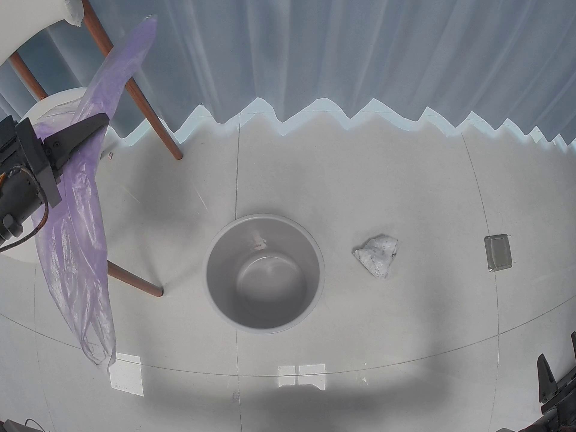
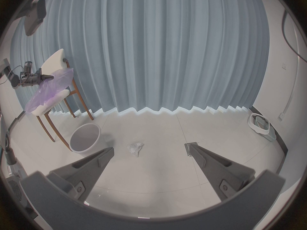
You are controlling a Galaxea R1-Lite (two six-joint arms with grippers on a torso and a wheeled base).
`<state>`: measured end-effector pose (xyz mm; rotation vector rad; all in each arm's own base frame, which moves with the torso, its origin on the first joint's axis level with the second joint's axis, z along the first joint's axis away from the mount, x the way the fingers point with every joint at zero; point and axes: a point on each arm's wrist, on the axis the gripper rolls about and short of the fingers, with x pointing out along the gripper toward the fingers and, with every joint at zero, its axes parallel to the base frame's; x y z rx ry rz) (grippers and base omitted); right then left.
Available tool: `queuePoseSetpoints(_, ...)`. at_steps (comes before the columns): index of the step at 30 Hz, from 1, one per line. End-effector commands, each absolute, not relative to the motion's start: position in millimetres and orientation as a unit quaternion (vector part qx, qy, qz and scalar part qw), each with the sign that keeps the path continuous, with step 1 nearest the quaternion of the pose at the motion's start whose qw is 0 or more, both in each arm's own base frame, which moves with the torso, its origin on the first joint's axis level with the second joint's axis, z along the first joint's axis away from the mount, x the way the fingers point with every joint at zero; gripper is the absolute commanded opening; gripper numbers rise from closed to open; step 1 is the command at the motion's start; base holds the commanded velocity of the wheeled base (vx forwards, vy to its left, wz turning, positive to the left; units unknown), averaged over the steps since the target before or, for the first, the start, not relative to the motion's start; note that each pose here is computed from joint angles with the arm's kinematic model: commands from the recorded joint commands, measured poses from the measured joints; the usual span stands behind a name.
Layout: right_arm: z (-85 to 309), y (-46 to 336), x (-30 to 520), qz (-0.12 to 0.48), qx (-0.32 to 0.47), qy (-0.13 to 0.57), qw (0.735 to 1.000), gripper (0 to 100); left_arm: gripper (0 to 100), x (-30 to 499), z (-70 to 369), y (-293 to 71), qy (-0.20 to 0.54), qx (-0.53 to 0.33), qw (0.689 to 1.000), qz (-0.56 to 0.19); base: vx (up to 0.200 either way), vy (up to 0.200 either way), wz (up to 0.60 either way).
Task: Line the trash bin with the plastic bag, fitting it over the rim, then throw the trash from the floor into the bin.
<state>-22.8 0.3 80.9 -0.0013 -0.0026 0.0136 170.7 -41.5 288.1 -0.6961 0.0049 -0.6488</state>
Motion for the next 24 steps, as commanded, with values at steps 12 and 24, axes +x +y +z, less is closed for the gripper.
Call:
queuePoseSetpoints(12,76,0,-23,0.007,-0.001,-0.001,1.0,100,0,151,287,-59,0.042,-0.314,0.844,-0.432,0.0,0.0,0.0)
queuePoseSetpoints(24,76,0,-23,0.007,-0.002,-0.001,1.0,100,0,129,274,-78,0.082,-0.313,0.805,-0.497,0.0,0.0,0.0)
